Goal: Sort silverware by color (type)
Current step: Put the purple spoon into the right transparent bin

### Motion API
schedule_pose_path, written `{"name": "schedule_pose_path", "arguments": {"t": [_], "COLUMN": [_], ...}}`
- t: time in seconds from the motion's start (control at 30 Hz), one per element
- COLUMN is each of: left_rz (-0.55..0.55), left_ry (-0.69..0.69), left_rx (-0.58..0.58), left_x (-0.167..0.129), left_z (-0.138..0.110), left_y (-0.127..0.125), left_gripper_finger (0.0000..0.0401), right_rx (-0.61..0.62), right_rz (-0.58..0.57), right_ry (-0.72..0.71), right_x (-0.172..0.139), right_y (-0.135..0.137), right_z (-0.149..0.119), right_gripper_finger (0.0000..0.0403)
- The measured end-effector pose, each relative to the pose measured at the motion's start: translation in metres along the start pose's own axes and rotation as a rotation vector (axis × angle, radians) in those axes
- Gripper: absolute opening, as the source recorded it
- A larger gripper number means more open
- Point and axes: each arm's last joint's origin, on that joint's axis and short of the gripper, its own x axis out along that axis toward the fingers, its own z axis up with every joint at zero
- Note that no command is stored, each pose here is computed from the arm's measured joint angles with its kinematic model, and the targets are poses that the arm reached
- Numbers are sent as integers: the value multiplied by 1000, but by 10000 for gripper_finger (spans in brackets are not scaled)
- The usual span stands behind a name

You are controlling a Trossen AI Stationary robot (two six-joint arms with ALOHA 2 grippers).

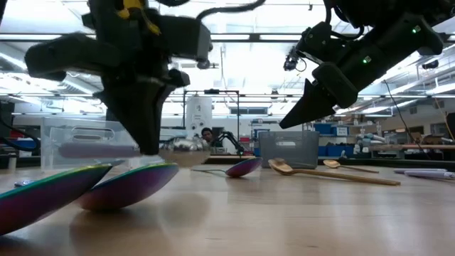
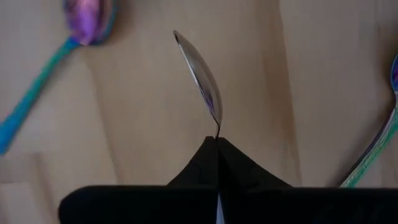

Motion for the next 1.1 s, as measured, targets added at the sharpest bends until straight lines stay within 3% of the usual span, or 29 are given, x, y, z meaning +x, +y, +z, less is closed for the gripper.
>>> {"name": "schedule_pose_path", "arguments": {"t": [0.33,0.7,1.1], "left_rz": [76,165,268], "left_ry": [-35,15,38], "left_rx": [-46,-78,-213], "left_x": [-38,-61,-83], "left_z": [-6,-20,-39], "left_y": [25,63,132], "left_gripper_finger": [0,0,0], "right_rx": [26,8,29], "right_rz": [-22,-103,-80], "right_ry": [-5,-18,-24], "right_x": [-14,-21,-21], "right_y": [-9,-10,-8], "right_z": [8,7,7], "right_gripper_finger": [132,132,132]}}
